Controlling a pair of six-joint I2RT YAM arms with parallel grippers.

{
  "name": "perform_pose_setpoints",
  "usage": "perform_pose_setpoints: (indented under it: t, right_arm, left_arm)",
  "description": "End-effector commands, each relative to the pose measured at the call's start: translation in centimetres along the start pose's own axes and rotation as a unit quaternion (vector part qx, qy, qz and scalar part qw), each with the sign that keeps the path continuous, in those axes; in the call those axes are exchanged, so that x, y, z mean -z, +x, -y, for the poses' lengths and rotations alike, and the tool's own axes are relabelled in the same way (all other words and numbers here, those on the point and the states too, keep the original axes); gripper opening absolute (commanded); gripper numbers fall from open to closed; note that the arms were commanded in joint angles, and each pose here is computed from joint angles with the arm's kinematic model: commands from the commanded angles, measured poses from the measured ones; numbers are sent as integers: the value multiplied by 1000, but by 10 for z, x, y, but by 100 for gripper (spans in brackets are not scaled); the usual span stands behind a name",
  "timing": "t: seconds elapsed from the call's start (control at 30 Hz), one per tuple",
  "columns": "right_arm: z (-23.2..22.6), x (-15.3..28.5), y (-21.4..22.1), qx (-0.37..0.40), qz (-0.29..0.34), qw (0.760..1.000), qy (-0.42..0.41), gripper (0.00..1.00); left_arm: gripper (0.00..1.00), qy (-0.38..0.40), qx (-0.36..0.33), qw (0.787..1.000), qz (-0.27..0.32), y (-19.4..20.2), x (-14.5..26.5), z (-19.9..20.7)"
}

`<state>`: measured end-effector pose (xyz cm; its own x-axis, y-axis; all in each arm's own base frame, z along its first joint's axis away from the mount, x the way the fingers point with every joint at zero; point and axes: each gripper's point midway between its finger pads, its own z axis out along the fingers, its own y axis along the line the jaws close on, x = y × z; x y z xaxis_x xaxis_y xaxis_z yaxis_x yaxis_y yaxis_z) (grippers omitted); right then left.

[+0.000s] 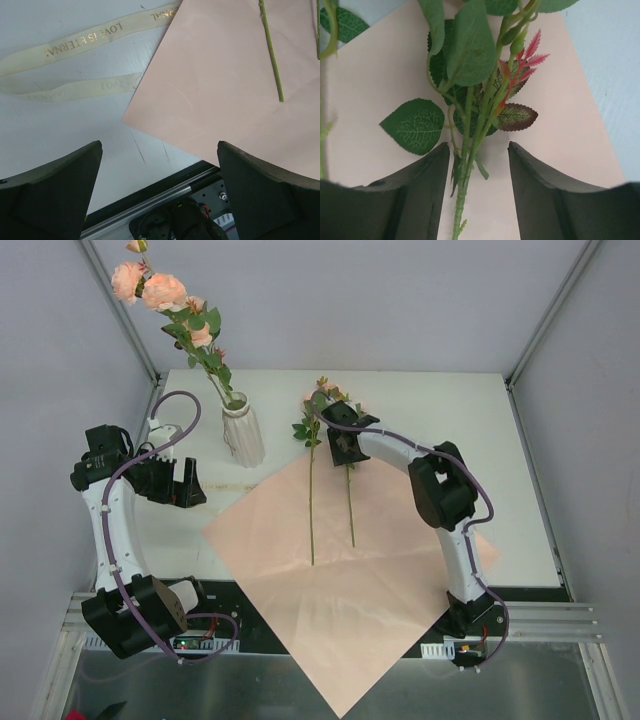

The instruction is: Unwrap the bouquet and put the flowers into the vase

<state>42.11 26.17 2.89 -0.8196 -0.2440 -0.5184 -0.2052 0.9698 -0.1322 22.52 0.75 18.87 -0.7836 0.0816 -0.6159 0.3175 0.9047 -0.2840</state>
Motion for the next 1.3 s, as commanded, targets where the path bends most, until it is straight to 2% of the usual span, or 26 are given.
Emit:
perform_pose_setpoints:
  t: [0.0, 0.2, 0.33, 0.37, 0.43, 0.53, 0.6, 0.73, 0.87, 0.9, 0.97, 1.0, 1.07, 1.1, 1.27]
  right_arm:
    - [-4, 0, -13, -26, 6, 1000, -8, 48]
    - [-6, -5, -14, -32, 3, 999, -14, 30]
    - [-2, 8, -20, -50, 20, 998, -26, 9]
    - [0, 23, -32, -60, 42, 997, -33, 2]
    - [3, 38, -45, -73, 74, 994, -41, 1]
    - [12, 82, -84, -90, 156, 982, -55, 1]
    - [18, 127, -123, -110, 240, 961, -75, 1]
    - [17, 205, -173, -121, 350, 921, -122, 1]
    - [-2, 298, -212, -127, 474, 847, -204, 1]
    - [-17, 329, -222, -107, 520, 814, -236, 1]
    - [-33, 369, -228, -86, 576, 767, -269, 1]
    - [-43, 405, -233, -72, 637, 714, -282, 1]
    - [-57, 431, -237, -63, 683, 663, -299, 1]
    - [-62, 467, -239, -60, 722, 613, -317, 1]
    - [-101, 485, -255, -41, 745, 568, -349, 1]
  left_arm:
    - [99, 8, -6, 1000, 8, 0, 2, 5]
    - [99, 13, 2, 1000, 12, 0, 3, 8]
    - [99, 7, 1, 1000, 12, 0, 4, 7]
    - [99, 7, -1, 1000, 13, -2, 5, 6]
    - [99, 6, 3, 1000, 14, -2, 5, 7]
    - [99, 9, 3, 1000, 18, -5, 6, 8]
    - [99, 14, 3, 1000, 21, -7, 7, 11]
    - [99, 16, 9, 999, 26, -9, 8, 13]
    - [99, 20, 13, 999, 29, -12, 9, 14]
    - [99, 20, 13, 999, 30, -13, 10, 15]
    - [99, 23, 13, 999, 33, -16, 11, 16]
    - [99, 25, 14, 999, 32, -16, 11, 16]
    - [99, 26, 14, 999, 35, -19, 12, 16]
    - [99, 28, 17, 999, 34, -19, 11, 16]
    - [99, 34, 26, 999, 29, -19, 8, 15]
